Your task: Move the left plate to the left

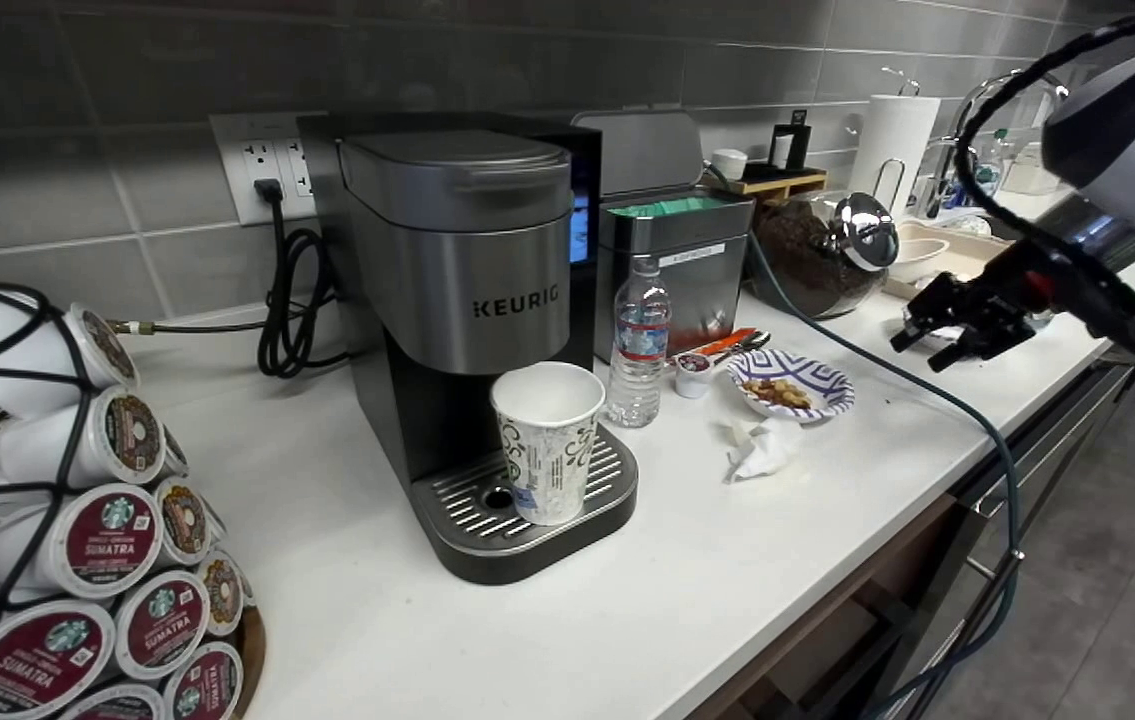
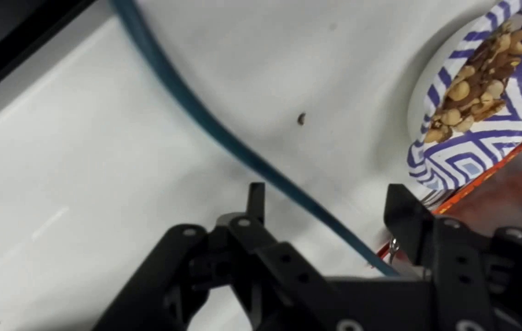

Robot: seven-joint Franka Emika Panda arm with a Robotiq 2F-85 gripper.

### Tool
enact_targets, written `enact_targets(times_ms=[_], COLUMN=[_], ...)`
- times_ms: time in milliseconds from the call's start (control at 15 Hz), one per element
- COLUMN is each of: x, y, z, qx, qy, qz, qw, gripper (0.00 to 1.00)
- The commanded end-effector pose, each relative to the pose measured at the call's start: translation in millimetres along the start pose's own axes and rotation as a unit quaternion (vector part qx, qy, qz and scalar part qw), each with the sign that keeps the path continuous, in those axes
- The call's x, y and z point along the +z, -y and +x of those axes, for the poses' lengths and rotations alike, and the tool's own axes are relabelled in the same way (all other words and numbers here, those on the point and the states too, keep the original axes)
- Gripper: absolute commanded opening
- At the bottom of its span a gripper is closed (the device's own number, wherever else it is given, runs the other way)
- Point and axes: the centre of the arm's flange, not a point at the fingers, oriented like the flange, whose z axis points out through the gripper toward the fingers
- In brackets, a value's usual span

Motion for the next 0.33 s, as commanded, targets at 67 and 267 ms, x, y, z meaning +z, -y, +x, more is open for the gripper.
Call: enact_targets(times_ms=[67,267], x=[-108,-106], y=[-49,-48], z=[27,35], qx=[-0.061,-0.055], qy=[0.021,0.005], qz=[0.108,0.120], qw=[0.9921,0.9912], gripper=[1.00,1.00])
